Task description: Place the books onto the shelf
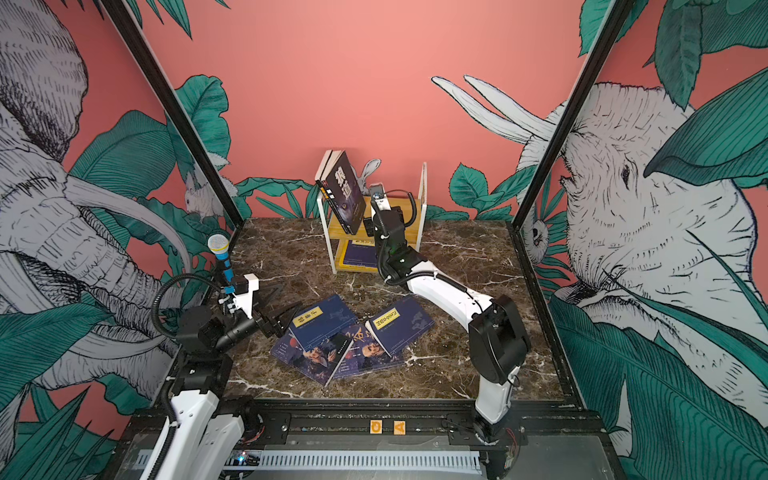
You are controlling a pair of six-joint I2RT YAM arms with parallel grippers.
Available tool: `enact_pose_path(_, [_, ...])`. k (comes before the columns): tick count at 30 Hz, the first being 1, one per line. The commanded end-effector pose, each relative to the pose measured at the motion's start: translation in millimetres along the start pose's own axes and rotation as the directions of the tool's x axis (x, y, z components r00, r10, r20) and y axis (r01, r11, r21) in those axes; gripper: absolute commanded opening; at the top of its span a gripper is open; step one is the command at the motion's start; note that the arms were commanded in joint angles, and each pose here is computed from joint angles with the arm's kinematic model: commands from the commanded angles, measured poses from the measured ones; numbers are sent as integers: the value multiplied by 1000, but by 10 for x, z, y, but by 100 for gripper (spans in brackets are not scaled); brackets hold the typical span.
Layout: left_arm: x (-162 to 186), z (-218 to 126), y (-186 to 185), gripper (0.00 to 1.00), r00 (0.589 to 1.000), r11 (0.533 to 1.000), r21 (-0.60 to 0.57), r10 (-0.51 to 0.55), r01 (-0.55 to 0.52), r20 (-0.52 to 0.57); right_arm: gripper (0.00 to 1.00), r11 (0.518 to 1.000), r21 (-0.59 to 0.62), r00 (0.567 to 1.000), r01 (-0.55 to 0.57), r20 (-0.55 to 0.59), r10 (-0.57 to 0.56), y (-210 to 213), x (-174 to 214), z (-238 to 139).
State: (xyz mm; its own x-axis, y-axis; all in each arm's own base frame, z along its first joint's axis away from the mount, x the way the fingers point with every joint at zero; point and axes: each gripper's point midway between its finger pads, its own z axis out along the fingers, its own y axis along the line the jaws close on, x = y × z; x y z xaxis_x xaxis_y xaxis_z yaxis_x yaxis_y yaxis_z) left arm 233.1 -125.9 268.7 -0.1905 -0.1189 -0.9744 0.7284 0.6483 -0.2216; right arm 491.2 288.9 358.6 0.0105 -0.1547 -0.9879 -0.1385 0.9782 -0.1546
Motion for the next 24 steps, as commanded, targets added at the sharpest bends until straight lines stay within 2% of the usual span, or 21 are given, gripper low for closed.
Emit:
enact_pose_path(1, [-18,1,-49,99,1000,1000,23,20,-20,1,0,999,-30,993,36,-114,-40,98,317,234])
enact_pose_path(10, [-17,0,-49,99,1000,999,21,24,-24,-2,0,999,-52,973,-11,-231,-1,171,688,661])
enact_pose_path(24, [-17,-2,-34,99,1000,1000,14,24,-24,1,0,986,-160,958,-50,-287,2,491,928,920])
